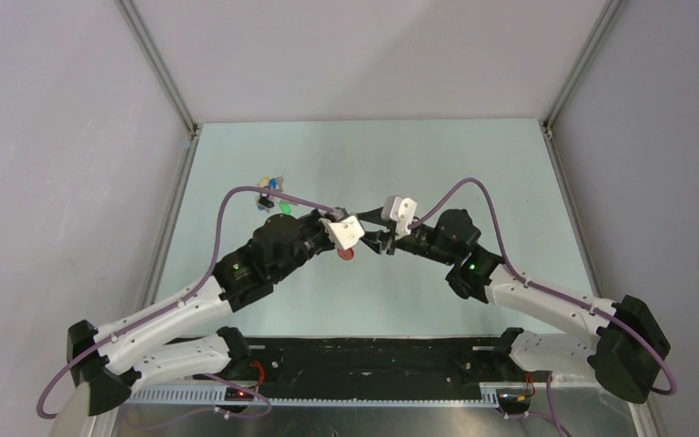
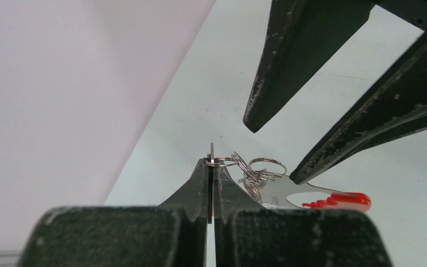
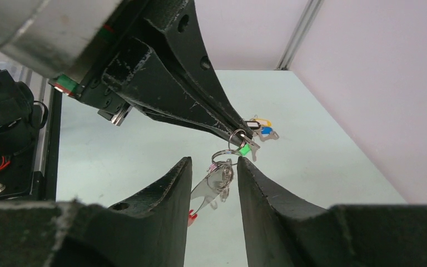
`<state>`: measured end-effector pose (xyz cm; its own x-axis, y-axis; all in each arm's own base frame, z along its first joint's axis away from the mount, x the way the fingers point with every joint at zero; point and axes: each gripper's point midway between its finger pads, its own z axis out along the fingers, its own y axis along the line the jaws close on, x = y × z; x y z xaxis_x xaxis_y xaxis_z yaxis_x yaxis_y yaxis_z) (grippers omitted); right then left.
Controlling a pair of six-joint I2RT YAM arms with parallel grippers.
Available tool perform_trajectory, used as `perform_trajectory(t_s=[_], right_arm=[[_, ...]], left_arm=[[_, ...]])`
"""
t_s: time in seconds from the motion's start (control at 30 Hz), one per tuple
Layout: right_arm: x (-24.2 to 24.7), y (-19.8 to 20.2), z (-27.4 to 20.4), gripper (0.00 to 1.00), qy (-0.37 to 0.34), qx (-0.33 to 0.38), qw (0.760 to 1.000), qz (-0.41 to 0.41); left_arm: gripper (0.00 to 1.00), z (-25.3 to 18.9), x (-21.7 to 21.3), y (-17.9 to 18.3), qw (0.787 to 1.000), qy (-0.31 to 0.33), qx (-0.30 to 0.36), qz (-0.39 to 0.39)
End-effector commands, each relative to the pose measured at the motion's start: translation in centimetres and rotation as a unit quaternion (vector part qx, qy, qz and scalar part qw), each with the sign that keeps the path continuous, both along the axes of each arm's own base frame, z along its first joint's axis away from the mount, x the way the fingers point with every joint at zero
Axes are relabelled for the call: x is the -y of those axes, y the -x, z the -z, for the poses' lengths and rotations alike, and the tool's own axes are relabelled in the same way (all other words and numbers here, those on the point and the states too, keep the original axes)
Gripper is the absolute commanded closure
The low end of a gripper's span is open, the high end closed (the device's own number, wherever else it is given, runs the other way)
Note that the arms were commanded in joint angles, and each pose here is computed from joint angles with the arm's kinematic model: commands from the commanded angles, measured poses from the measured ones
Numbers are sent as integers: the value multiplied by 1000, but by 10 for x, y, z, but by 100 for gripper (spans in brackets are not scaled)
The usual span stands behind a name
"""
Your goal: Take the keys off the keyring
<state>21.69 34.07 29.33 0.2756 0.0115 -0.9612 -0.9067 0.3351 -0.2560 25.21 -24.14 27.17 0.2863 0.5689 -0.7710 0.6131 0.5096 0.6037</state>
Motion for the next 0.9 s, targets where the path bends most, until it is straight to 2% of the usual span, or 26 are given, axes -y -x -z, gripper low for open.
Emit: perform_trajectory(t_s=[0.0, 0.4, 0.87], right_arm=[[-4, 4, -9, 60, -11, 19, 1000, -10], [-19, -13, 6, 61, 5, -1, 1000, 19], [-20, -29, -7, 63, -31, 7, 996, 79]], left_arm=[[100, -35, -2, -6, 999, 46, 19, -17], [100, -38, 0, -2, 999, 51, 18, -4], [100, -36, 4, 1, 998, 54, 12, 10]])
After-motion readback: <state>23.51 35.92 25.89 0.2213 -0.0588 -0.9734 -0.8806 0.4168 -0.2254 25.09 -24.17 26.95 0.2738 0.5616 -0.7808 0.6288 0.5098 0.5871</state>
